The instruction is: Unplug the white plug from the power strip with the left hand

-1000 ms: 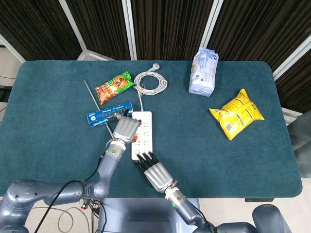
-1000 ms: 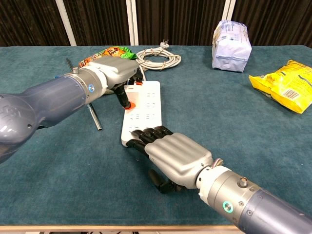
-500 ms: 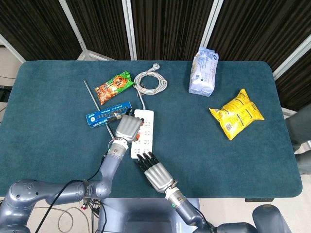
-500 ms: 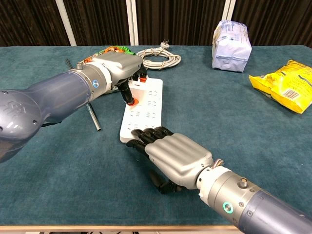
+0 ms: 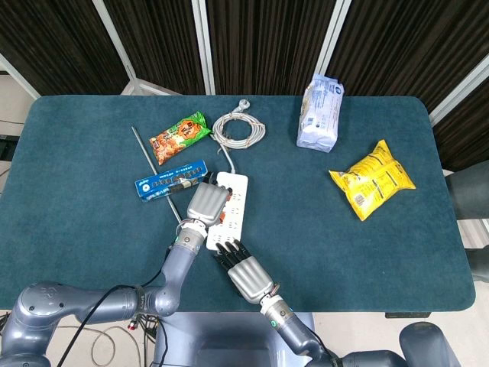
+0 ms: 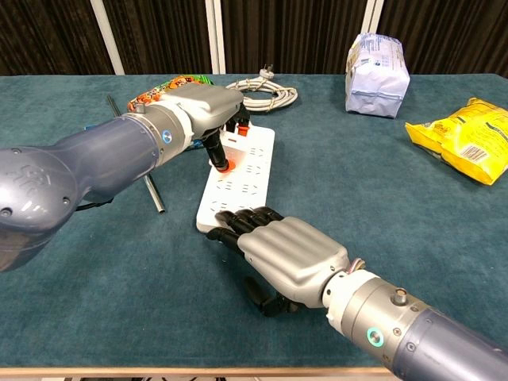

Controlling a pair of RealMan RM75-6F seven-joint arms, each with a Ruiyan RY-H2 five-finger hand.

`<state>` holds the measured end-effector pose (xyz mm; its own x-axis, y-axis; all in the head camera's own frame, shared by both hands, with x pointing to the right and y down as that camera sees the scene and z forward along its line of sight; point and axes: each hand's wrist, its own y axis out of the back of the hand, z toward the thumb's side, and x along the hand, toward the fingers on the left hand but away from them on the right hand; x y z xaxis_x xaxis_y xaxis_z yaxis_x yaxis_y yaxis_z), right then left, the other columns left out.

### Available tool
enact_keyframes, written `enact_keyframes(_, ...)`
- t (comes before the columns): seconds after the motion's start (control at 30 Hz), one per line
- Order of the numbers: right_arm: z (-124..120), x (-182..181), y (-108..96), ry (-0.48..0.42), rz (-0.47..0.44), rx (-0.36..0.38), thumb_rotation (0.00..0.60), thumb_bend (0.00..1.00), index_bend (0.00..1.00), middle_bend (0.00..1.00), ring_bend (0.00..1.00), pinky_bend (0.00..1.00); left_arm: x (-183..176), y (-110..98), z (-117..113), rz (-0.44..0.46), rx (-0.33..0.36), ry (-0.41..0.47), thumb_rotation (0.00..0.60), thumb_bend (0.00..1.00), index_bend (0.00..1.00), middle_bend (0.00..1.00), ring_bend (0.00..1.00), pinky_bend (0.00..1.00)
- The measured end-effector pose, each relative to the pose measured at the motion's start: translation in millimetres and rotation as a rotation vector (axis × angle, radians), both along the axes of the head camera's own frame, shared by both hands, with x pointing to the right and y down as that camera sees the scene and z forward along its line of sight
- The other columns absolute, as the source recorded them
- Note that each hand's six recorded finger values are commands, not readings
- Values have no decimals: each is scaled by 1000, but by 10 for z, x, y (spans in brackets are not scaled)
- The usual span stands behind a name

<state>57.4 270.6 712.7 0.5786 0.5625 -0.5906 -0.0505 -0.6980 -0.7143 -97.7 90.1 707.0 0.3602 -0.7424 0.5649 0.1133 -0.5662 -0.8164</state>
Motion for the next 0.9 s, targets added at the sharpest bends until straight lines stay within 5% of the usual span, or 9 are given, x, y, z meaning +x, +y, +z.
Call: enact_keyframes(0.9,6,-44,69,-1,-9,-9,600,722,91,11,0,0,-36,-50,-85,-21,-7,24,600,406,800,862,364,142)
